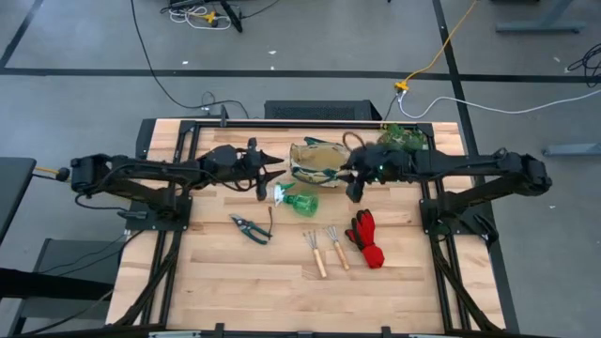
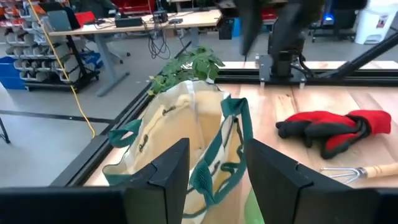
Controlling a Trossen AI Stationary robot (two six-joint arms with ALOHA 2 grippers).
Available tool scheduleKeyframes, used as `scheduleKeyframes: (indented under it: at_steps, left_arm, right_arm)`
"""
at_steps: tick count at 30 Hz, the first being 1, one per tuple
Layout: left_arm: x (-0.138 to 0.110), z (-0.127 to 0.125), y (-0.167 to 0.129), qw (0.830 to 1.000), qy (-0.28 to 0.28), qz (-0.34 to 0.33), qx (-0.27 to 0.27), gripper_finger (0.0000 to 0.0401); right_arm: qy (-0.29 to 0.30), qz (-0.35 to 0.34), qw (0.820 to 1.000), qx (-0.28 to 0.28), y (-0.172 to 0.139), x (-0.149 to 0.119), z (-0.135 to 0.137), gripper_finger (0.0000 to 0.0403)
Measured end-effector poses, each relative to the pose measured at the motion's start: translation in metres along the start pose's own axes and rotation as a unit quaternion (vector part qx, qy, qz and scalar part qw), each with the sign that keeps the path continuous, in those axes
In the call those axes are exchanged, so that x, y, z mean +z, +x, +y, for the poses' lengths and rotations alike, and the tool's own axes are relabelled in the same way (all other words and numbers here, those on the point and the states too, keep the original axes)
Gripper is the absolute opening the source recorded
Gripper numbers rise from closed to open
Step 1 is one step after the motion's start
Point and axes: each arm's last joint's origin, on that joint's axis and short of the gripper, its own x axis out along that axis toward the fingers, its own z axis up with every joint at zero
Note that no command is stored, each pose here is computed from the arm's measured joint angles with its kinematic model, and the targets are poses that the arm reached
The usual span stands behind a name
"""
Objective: Pick & Place Garden tools in Gardening bag
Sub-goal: Put the red pair of gloves into the tool bag
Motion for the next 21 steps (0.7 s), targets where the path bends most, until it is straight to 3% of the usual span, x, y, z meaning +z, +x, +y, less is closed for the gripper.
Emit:
scheduleKeyframes:
  at_steps: [9,13,21]
  left_arm:
    - [-0.004,-0.001,-0.002,1.000,-0.009,0.026,-0.004,0.0163]
    - [-0.004,-0.001,-0.002,1.000,-0.010,0.027,-0.004,0.0163]
    - [-0.004,-0.001,-0.002,1.000,-0.011,0.027,-0.004,0.0163]
  right_arm:
    - [0.041,0.100,0.992,0.068,-0.008,-0.027,0.036,0.0160]
    - [0.074,0.151,0.980,0.104,-0.013,-0.037,0.048,0.0160]
    - [0.147,0.249,0.951,0.111,-0.026,-0.059,0.067,0.0160]
